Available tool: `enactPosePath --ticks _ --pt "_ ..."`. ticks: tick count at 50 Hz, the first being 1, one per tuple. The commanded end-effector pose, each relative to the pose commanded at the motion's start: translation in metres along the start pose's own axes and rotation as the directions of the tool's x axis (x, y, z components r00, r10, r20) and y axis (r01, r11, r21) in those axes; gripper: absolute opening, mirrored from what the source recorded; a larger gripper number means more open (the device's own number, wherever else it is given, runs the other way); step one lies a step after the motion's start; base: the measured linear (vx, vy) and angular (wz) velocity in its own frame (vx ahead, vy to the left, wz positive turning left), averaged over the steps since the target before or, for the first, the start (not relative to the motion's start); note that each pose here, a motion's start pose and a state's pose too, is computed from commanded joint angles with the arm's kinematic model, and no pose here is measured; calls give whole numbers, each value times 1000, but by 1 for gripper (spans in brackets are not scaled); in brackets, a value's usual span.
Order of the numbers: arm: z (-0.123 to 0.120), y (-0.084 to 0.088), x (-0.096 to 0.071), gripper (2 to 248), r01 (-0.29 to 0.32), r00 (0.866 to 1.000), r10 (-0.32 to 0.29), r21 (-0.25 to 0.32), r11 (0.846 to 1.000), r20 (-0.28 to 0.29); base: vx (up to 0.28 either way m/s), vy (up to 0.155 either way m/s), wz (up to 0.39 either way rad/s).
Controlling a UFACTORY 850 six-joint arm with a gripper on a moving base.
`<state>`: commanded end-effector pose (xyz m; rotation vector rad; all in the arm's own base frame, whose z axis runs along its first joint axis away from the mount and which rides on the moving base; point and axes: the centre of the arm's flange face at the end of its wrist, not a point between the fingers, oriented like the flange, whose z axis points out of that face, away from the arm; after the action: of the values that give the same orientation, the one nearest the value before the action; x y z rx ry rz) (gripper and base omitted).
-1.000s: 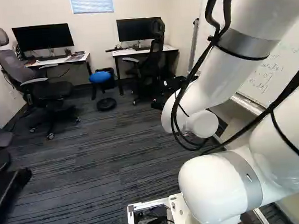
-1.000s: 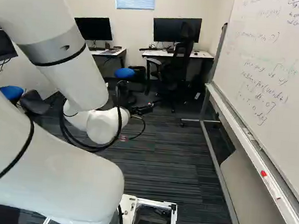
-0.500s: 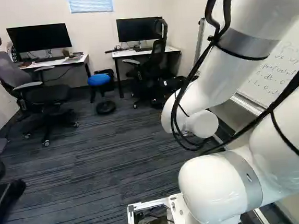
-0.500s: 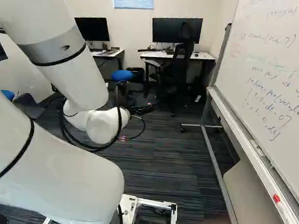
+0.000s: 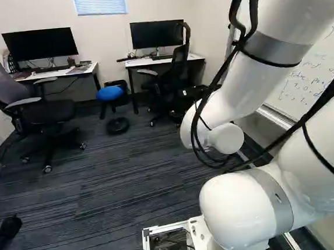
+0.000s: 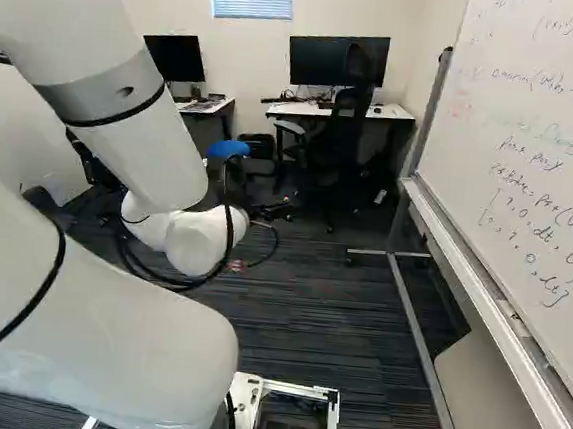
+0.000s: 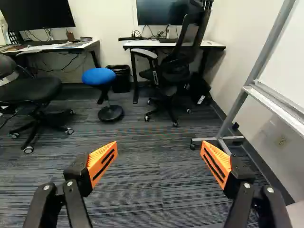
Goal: Open the door and move inside
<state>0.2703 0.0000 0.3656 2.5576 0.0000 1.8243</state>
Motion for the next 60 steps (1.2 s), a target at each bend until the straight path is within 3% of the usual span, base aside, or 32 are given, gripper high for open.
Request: enactPosePath --ticks 41,60 --pt "0 0 0 247 0 1000 0 0 1000 0 185 4 -11" --pt "0 0 0 247 0 1000 0 0 1000 0 16 1 -1"
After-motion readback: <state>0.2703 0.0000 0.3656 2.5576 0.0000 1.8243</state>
